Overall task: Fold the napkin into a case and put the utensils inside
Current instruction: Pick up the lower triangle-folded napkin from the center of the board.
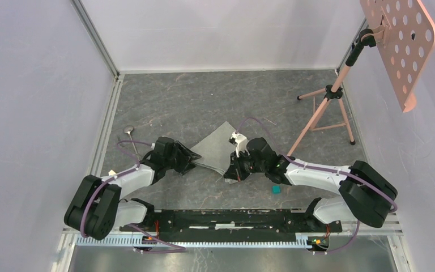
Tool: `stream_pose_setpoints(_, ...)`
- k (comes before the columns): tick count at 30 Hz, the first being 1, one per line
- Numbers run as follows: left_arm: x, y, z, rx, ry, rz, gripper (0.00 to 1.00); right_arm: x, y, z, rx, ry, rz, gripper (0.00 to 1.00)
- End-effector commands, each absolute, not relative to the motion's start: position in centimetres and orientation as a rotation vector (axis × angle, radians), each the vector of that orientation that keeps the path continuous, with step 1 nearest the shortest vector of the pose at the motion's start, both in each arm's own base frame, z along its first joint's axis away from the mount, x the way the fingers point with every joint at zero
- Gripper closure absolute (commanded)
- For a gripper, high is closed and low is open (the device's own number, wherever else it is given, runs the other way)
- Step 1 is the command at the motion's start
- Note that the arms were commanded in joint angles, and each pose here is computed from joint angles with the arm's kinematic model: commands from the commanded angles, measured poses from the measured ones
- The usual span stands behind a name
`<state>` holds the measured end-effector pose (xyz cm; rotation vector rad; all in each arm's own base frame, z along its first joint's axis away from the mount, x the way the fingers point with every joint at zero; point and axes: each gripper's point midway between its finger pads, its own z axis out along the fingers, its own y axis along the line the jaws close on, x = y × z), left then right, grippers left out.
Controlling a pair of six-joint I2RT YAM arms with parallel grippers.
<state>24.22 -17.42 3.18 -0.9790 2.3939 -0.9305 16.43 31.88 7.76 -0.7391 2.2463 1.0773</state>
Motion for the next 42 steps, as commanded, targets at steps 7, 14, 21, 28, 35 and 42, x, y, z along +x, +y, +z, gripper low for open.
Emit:
stream_pose_setpoints(7,26.2,-15.0,1.3,-0.983,2.366,-0.861,0.65,16.3,32.3,9.1,-0.76,2.183,1.14,0.99)
stream_pose_setpoints(14,26.6,-12.6,1.5,-0.94,2.389,-0.807,0.92,13.7,33.1,8.1,-0.887,2.192,1.221,0.99)
stream_pose_setpoints(21,23.4,-9.0,2.8,-0.963,2.419,-0.644,0.97,8.7,36.0,7.2,-1.064,2.173,1.358,0.99)
stream_pose_setpoints(28,22.3,-6.7,6.5,-1.021,2.327,-0.512,0.98,7.4,36.8,8.0,-1.051,2.12,1.519,1.0)
stream_pose_setpoints(35,25.0,-8.3,9.1,-0.985,2.383,-0.407,0.98,9.0,34.1,7.8,-0.841,2.146,1.657,1.0)
stream_pose_setpoints(42,27.6,-11.1,7.6,-0.917,2.556,-0.133,0.98,10.9,32.4,5.5,-0.763,2.205,1.599,0.99)
